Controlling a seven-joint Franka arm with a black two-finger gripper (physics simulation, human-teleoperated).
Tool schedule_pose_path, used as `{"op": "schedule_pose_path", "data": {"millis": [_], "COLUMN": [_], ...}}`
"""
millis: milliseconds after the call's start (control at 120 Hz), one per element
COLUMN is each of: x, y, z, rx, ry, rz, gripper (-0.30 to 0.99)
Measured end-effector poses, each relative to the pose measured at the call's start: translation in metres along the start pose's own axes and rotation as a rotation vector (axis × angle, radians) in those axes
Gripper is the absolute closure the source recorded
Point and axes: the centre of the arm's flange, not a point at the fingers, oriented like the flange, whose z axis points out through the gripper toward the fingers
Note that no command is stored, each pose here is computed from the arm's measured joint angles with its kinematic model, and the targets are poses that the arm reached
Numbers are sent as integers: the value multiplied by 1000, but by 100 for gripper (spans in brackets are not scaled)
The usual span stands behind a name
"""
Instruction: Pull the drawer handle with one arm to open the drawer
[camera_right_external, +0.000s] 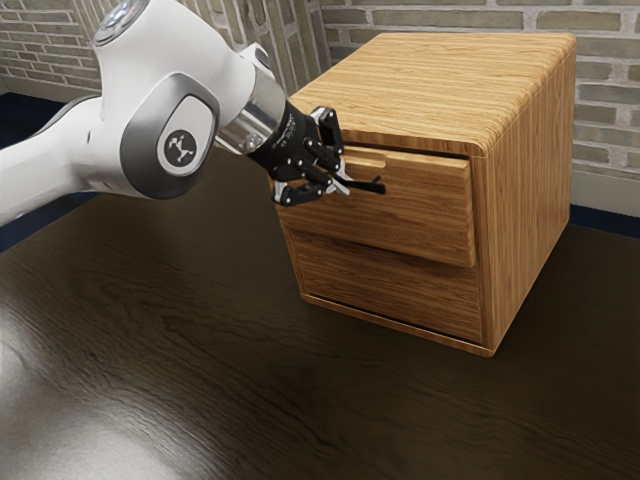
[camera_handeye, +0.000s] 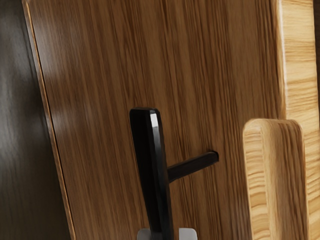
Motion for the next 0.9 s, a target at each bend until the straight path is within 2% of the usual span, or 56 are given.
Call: {"op": "schedule_pose_path", "data": {"millis": [358,408,900], "x": [-7,-18,-25], "y": [-6,-7,-23], "z": [-16,-16,-24], "rx": [0,4,57], "ry": [2,-8,-9], "rz": [7,22,25], "gripper": [77,78,78]}}
